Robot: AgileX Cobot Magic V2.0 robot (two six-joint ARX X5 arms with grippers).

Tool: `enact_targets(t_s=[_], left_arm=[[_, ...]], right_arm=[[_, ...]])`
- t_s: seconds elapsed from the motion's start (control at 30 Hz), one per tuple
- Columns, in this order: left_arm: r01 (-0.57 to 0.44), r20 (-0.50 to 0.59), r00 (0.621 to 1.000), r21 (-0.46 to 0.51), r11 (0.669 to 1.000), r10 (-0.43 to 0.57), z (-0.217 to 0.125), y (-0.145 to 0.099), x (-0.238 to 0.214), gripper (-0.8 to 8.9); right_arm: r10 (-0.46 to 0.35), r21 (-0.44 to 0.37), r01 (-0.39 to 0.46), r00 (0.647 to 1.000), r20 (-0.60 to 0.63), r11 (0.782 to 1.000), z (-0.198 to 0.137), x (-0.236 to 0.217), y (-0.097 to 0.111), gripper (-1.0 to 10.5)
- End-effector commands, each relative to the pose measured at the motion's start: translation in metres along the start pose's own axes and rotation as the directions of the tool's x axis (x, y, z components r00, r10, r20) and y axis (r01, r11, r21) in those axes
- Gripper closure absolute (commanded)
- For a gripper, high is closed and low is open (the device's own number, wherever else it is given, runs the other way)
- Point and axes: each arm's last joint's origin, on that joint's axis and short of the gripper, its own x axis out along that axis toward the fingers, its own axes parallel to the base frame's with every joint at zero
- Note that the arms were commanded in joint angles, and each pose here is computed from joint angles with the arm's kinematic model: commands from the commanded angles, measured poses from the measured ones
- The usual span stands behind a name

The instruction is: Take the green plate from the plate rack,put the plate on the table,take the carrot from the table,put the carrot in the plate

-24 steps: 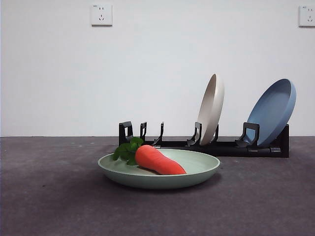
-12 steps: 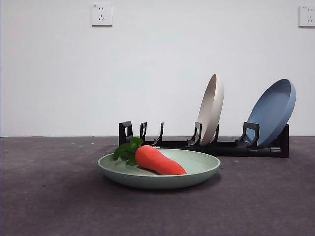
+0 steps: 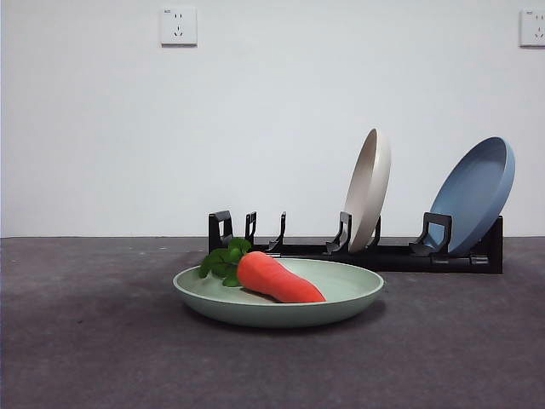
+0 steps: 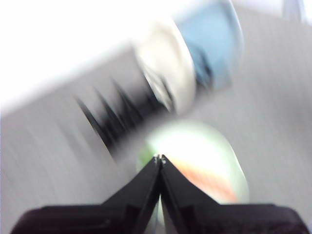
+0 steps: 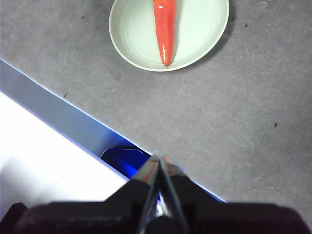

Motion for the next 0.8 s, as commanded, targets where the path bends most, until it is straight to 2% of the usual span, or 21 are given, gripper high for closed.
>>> enact_targets(t_s=[0.03,0.13,0.2,0.37,0.57,0.8], left_arm=[[-0.072,0.165,0.984,-0.015,0.997,0.073,0.000,0.025,-0.011,8.17],[-0.160,0.274,0.947,-0.058,0.985,0.169,-0.011,0.041,-0.026,8.17],[-0.244,0.314,0.913,-0.086,0.966,0.259,-0.025,0.049,-0.034,8.17],[-0.391,0.314,0.856,-0.126,0.912,0.410,-0.075,0.055,-0.040,8.17],[-0.481,0.198,0.841,-0.151,0.864,0.503,-0.154,0.055,-0.022,8.17],[-0.486,0.111,0.854,-0.177,0.856,0.508,-0.220,0.049,-0.001,8.17]], right_arm=[[-0.001,-0.010,0.001,1.000,0.004,1.000,-0.001,0.000,0.000,9.5],[-0.001,-0.010,0.001,1.000,0.004,1.000,-0.001,0.000,0.000,9.5],[0.000,-0.010,0.000,1.000,0.004,1.000,-0.001,0.000,0.000,9.5],[-0.001,-0.010,0.001,1.000,0.004,1.000,-0.001,0.000,0.000,9.5],[0.000,-0.010,0.000,1.000,0.004,1.000,-0.001,0.000,0.000,9.5],[0.000,-0.010,0.000,1.000,0.004,1.000,-0.001,0.000,0.000,9.5]])
